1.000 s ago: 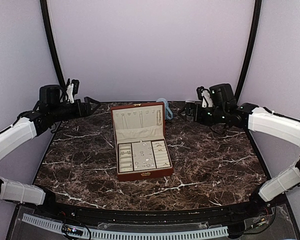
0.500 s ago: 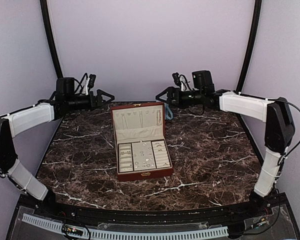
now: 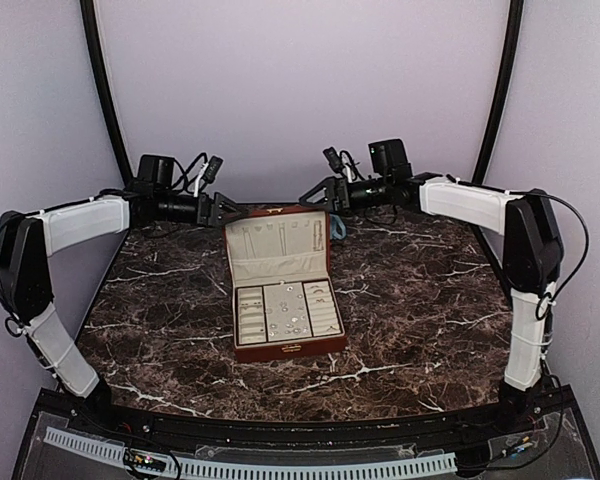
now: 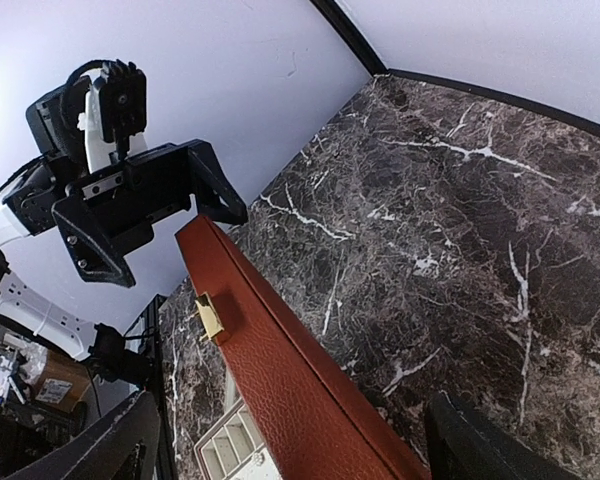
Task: Organize the mixed jewelry
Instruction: Close the box lid at the center of the board.
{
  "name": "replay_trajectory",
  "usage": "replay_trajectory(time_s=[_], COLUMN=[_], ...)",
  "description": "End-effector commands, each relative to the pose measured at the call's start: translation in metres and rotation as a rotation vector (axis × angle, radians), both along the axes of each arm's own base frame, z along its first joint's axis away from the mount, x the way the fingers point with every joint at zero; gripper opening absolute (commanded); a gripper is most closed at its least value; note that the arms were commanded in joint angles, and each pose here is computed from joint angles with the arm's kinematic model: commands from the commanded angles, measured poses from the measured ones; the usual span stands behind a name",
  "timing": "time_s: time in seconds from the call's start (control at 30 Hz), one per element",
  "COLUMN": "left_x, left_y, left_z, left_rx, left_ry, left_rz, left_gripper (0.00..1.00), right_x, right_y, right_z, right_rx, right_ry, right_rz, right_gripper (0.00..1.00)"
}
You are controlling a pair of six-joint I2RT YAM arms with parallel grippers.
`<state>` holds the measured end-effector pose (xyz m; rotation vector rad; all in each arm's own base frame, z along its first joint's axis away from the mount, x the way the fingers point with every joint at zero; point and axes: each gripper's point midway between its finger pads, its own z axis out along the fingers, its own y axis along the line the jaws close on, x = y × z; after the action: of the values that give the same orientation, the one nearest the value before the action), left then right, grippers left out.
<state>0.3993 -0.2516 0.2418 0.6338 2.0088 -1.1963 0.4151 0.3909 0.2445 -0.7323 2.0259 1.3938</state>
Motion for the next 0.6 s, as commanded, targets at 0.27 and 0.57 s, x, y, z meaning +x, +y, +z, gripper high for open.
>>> replay_trajectory(time_s=[0.27,0.57], left_x=[-0.121,-0.176], left_y=[-0.02,0.002], left_z=[0.008,0.009], left_rx=[0.028,0.046], left_ry=[-0.032,-0.037], left_rz=[-0.293,-0.183], left_gripper=[0.94,0.94], right_x=[-0.113,-0.157], right_y=[-0.022,-0.04], right_z=[0.017,-0.007], right_rx=[-0.04,-0.12], right_ry=[0.006,0.022], right_rz=[0.181,-0.018], right_gripper=[0.9,0.89])
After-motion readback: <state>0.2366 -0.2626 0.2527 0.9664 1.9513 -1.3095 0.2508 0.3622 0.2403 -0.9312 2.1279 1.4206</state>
